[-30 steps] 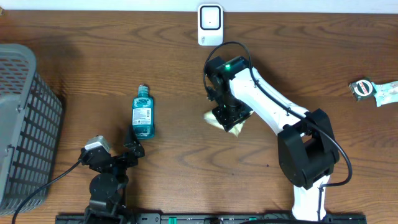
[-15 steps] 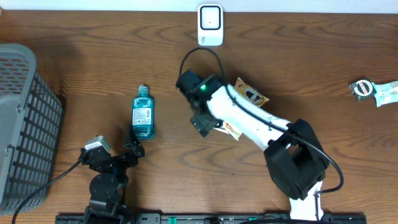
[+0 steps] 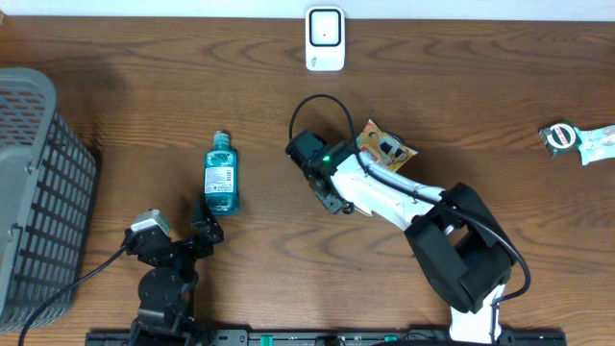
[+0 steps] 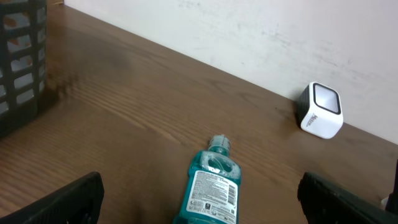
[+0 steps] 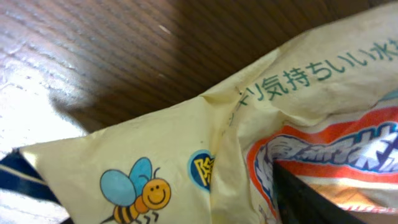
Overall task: Scan the item barcode
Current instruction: 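Lower the snack bag and reorient it in the right gripper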
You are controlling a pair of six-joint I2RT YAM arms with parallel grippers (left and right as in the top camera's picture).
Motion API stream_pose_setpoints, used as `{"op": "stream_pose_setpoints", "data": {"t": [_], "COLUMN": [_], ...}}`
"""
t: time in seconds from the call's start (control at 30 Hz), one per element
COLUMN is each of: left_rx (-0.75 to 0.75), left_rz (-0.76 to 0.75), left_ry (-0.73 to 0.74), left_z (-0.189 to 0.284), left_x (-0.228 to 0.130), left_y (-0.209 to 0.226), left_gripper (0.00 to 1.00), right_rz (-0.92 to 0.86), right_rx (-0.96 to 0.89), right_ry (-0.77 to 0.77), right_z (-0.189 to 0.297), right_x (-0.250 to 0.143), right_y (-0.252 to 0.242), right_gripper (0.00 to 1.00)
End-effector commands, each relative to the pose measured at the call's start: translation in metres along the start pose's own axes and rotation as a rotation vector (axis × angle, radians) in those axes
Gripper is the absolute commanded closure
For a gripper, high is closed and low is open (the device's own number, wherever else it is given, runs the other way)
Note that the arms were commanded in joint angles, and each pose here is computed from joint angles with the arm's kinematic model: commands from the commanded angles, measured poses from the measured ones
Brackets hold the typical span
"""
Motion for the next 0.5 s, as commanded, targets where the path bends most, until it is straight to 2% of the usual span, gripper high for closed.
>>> {"op": "stream_pose_setpoints", "data": {"t": [0.0, 0.03, 0.1, 0.3, 0.47], "left_rx": [0.019, 0.019, 0.019, 0.019, 0.019], "left_rz": [-0.007, -0.006, -0.006, -0.006, -0.006], "left_ry": [0.033, 0.033, 0.033, 0.033, 0.033], "left_z": [-0.002, -0.002, -0.002, -0.002, -0.002], "left_x": [-0.011, -0.011, -0.011, -0.011, -0.011], "left_y": [0.004, 0.004, 0.004, 0.004, 0.004], "left_gripper": [0.02, 0.02, 0.02, 0.02, 0.02], "right_rz": [0.043, 0.026, 0.009, 0.027, 0.075], "right_rx": [0.198, 0.206, 0.245, 0.501, 0.818], "right_ry": [0.161, 0.168, 0.187, 0.226, 0.289], "right_z": [-0.035, -0.036, -0.036, 0.001, 0.070], "right_x": [-0.032, -0.033, -0.035, -0.021, -0.014], "right_y": [0.026, 0.024, 0.025, 0.035, 0.029], "right_gripper": [0.81, 0.90, 0.99, 0.99, 0.99]}}
Point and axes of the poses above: each gripper's point midway between its finger pads, its own z axis back along the fingers, its own y axis along the line the jaws close on, x = y × z, the point moved 3 cm from there along z, back along the fingers, and after that the axes turned 5 degrees about -z, right-handed, at the moved point
